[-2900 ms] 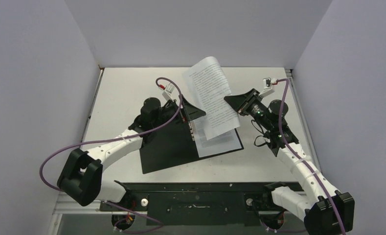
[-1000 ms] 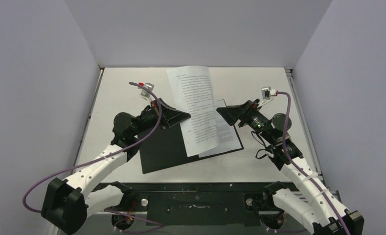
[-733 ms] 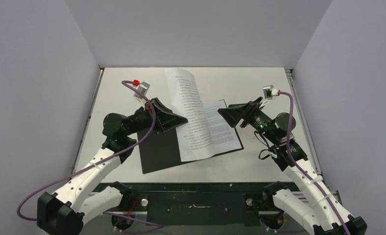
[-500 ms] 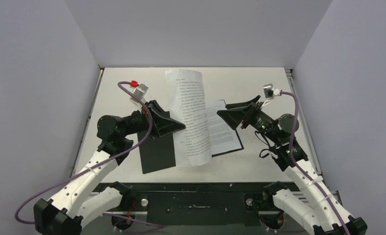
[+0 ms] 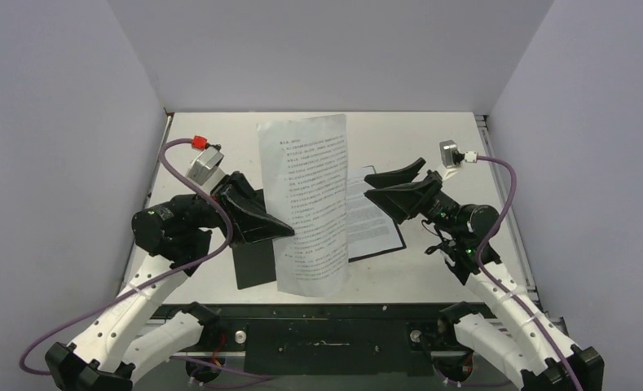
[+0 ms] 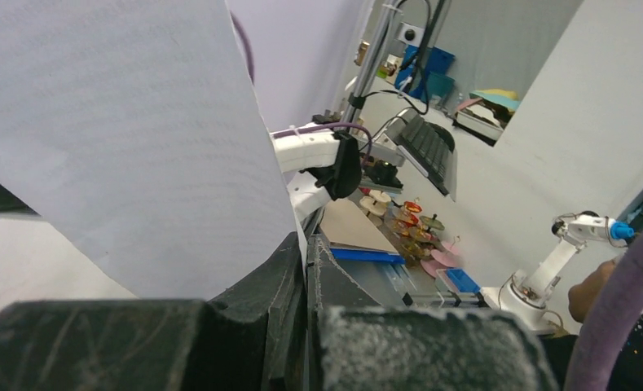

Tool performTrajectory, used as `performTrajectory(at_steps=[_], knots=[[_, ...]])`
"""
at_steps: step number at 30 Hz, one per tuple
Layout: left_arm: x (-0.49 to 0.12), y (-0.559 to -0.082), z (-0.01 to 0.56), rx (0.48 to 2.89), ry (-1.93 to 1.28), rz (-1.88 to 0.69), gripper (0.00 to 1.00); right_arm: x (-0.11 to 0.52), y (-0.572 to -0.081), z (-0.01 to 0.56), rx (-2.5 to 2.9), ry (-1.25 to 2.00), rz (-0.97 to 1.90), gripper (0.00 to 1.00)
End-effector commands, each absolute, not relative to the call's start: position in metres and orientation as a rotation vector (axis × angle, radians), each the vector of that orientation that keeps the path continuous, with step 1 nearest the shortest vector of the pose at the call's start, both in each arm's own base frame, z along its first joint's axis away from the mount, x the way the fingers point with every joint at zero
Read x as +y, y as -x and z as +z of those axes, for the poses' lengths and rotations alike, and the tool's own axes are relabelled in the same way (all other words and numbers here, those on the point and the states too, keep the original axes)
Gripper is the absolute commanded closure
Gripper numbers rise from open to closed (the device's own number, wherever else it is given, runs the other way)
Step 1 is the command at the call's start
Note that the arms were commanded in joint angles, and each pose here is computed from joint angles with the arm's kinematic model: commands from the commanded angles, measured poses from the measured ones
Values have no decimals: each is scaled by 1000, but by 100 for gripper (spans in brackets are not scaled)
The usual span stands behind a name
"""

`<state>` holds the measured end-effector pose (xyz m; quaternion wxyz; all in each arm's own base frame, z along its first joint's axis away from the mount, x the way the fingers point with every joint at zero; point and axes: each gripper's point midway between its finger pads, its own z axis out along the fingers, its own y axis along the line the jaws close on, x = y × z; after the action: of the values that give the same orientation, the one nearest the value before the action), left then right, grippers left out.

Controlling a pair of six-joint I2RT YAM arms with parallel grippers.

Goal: Put the files into the folder

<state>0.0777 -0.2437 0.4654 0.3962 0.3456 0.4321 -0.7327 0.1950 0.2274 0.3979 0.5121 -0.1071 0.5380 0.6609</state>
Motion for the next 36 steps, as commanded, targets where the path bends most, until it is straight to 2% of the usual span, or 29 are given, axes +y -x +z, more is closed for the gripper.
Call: performTrajectory(at_steps=[1, 9, 15, 21, 30, 35, 36], knots=[[-232, -45, 493, 928, -976, -1853, 100, 232, -166, 424, 1128, 347, 1714, 10], [-236, -36, 500, 891, -999, -1876, 100, 253, -123, 439, 966, 478, 1905, 10], [-239, -40, 495, 916, -985, -1863, 100, 238, -84, 453, 767, 582, 2022, 10], [-239, -41, 493, 933, -980, -1836, 100, 221, -57, 462, 651, 639, 2023, 9], [-243, -48, 488, 970, -960, -1813, 100, 208, -39, 470, 598, 667, 2008, 6], [-247, -60, 480, 1032, -928, -1769, 100, 220, -53, 467, 736, 653, 1910, 1], [-248, -62, 477, 1049, -919, -1760, 100, 224, -59, 465, 789, 646, 1877, 4]])
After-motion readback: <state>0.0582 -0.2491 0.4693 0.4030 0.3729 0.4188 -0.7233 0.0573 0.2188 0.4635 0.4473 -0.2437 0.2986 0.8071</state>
